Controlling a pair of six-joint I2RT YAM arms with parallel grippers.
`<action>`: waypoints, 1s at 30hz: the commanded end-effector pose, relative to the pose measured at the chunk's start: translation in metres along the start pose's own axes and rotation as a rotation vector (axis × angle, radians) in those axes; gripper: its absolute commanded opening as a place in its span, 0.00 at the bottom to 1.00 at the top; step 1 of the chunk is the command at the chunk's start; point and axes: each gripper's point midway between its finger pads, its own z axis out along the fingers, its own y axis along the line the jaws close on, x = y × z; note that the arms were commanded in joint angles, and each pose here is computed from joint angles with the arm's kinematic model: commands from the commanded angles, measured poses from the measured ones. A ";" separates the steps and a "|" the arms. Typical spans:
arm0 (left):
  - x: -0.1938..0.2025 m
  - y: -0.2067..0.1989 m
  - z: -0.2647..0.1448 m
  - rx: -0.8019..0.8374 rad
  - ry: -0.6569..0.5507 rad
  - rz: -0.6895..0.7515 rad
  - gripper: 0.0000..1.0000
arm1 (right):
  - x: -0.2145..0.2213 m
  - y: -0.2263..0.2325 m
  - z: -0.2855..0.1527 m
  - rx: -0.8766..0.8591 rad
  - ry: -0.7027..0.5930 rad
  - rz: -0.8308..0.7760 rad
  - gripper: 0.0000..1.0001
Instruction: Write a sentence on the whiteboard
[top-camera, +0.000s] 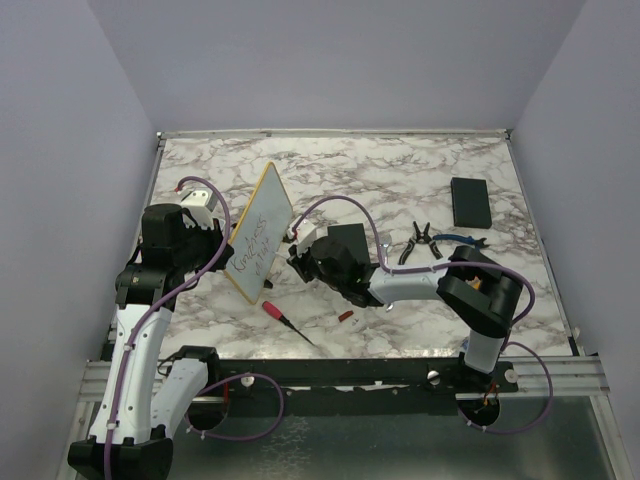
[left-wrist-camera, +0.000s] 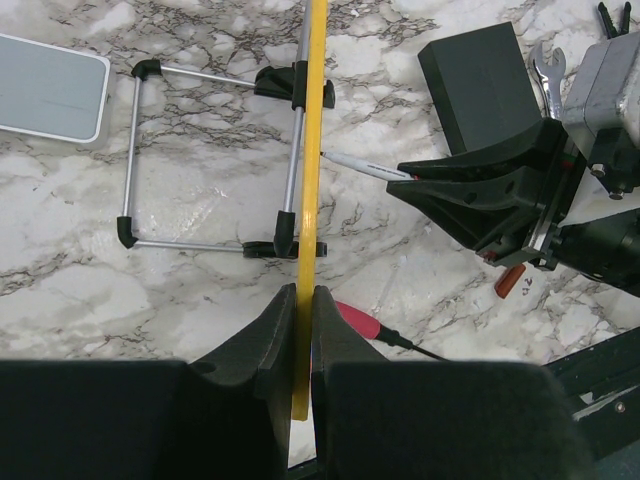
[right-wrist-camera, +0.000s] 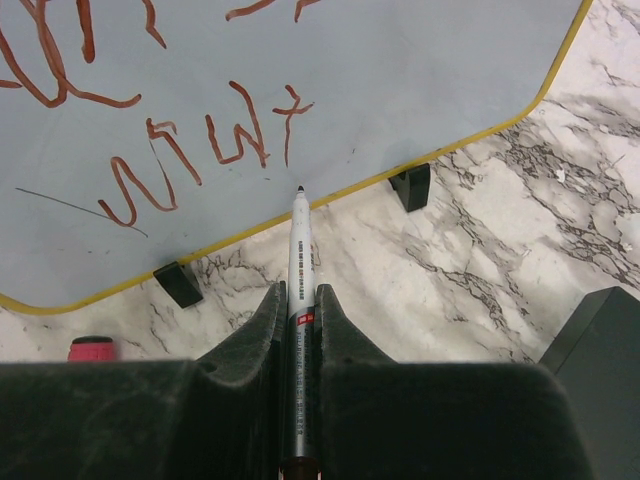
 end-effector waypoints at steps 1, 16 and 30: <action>0.006 -0.003 -0.001 0.017 0.013 0.007 0.10 | -0.010 -0.006 0.004 0.043 -0.018 0.010 0.01; 0.006 -0.004 -0.001 0.019 0.013 0.008 0.10 | -0.032 -0.005 0.011 0.041 -0.069 -0.005 0.01; 0.006 -0.004 -0.001 0.019 0.014 0.009 0.09 | -0.037 -0.005 0.009 0.041 -0.083 -0.007 0.01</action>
